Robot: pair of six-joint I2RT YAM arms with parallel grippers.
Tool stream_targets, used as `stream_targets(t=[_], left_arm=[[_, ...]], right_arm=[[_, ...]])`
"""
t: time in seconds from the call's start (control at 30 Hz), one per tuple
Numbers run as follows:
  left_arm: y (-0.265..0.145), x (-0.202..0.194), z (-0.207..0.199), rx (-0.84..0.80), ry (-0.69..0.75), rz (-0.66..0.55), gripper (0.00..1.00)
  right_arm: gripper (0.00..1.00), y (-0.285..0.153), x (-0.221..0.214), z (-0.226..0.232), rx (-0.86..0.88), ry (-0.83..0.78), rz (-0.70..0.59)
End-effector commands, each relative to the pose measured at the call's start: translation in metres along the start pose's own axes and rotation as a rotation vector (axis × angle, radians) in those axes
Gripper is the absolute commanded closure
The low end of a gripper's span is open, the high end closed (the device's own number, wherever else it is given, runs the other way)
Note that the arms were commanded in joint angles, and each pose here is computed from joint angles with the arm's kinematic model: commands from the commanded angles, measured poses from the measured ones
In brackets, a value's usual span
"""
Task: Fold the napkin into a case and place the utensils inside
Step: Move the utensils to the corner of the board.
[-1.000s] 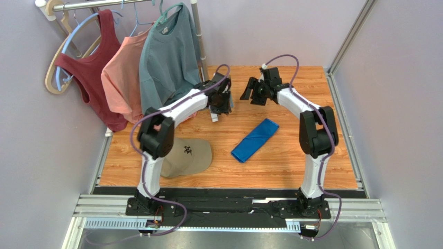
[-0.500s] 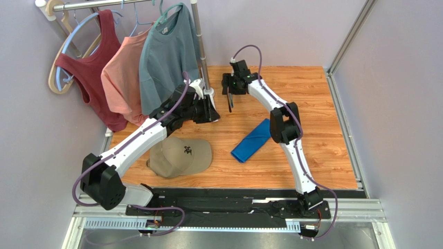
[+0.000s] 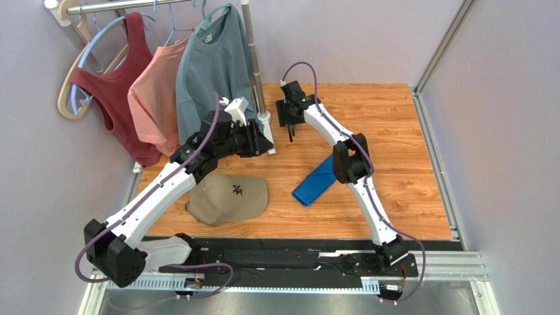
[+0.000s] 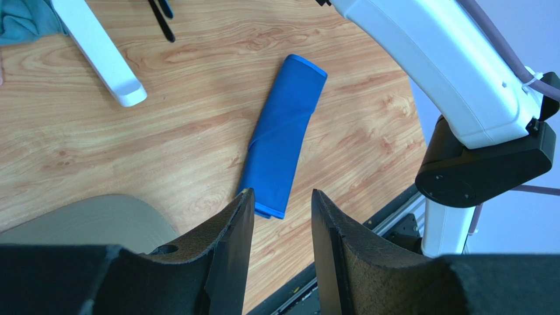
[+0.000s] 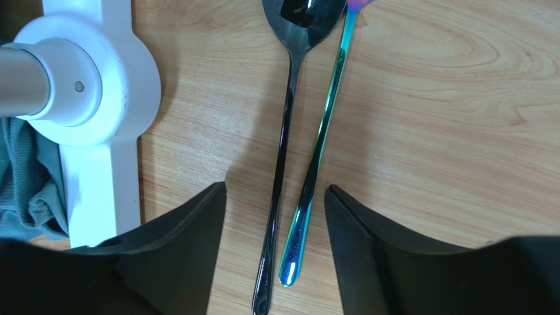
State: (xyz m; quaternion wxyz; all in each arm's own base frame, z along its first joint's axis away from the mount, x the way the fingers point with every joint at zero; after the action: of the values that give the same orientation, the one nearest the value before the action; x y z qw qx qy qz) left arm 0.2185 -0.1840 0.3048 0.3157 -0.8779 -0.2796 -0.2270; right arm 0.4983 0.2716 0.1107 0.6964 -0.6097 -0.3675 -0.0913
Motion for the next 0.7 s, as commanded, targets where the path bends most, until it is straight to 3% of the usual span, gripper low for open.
stream_targets(t=[0.0, 0.33, 0.53, 0.67], left_arm=[[-0.015, 0.01, -0.012, -0.055, 0.007, -0.037, 0.54], [-0.025, 0.012, -0.015, -0.073, 0.004, -0.054, 0.55], [-0.031, 0.012, -0.016, -0.076, 0.008, -0.064, 0.55], [-0.034, 0.012, -0.016, -0.075, 0.011, -0.065, 0.55]], right_arm=[[0.43, 0.015, -0.028, -0.001, -0.038, -0.02, 0.129], [0.77, 0.008, -0.043, 0.017, -0.093, -0.018, 0.195], [0.88, 0.007, -0.055, 0.031, -0.089, -0.03, 0.239], [0.9, 0.001, -0.064, 0.035, -0.102, -0.005, 0.274]])
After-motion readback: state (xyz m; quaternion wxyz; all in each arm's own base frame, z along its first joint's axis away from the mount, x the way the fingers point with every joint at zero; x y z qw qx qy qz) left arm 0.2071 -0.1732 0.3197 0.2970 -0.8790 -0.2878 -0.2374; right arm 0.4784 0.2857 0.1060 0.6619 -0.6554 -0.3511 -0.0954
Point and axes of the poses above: each gripper's point midway between its finger pads, its own y axis out along the fingers, its own z axis along the line the jaws close on, x = y × z, the point moved 10 cm from there along -y, back along the fingers, and after that the axes turned 10 degrees about -y, right-handed, at the moved point
